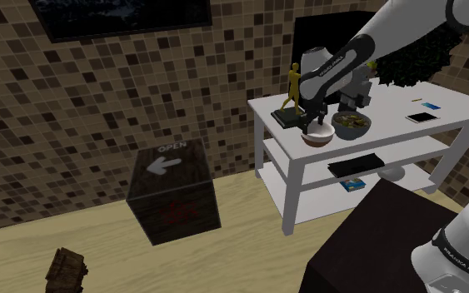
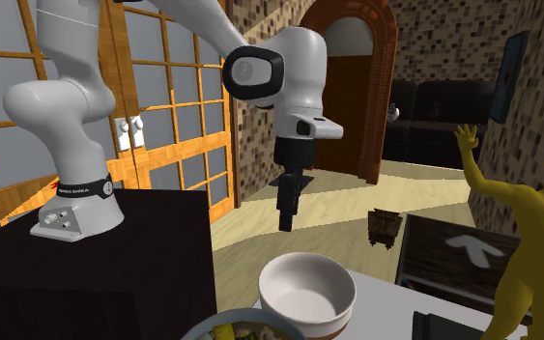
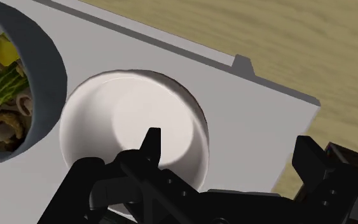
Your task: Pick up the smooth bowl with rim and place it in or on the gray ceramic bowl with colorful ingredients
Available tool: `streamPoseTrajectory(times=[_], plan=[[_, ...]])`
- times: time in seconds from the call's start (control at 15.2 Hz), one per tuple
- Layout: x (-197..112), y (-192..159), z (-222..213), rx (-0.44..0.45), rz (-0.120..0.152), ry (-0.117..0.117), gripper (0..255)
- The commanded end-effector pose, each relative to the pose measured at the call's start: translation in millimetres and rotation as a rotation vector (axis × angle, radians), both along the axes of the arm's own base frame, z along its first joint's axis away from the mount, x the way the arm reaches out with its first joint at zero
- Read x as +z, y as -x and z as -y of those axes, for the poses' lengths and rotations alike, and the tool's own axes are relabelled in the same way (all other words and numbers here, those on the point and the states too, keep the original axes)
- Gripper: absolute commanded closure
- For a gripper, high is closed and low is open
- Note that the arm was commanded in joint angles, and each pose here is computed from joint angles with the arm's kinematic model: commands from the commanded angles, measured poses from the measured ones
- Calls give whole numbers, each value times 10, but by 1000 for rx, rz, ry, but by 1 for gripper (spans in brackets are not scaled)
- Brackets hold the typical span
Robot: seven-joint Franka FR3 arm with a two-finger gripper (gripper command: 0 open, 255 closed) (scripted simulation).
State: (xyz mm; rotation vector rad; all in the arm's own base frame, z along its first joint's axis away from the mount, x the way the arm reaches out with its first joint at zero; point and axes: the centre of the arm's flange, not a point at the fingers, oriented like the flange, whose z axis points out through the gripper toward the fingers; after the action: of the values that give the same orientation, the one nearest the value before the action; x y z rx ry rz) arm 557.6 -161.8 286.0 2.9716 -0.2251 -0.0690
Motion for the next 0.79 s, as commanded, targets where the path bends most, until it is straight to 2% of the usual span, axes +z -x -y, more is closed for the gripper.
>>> streamPoseTrajectory(times=[0.0, 0.2, 0.73], plan=[[-201, -146, 100, 2, 1, 4, 0], [-463, -394, 240, 4, 2, 8, 0], [-857, -371, 305, 4, 2, 8, 0]])
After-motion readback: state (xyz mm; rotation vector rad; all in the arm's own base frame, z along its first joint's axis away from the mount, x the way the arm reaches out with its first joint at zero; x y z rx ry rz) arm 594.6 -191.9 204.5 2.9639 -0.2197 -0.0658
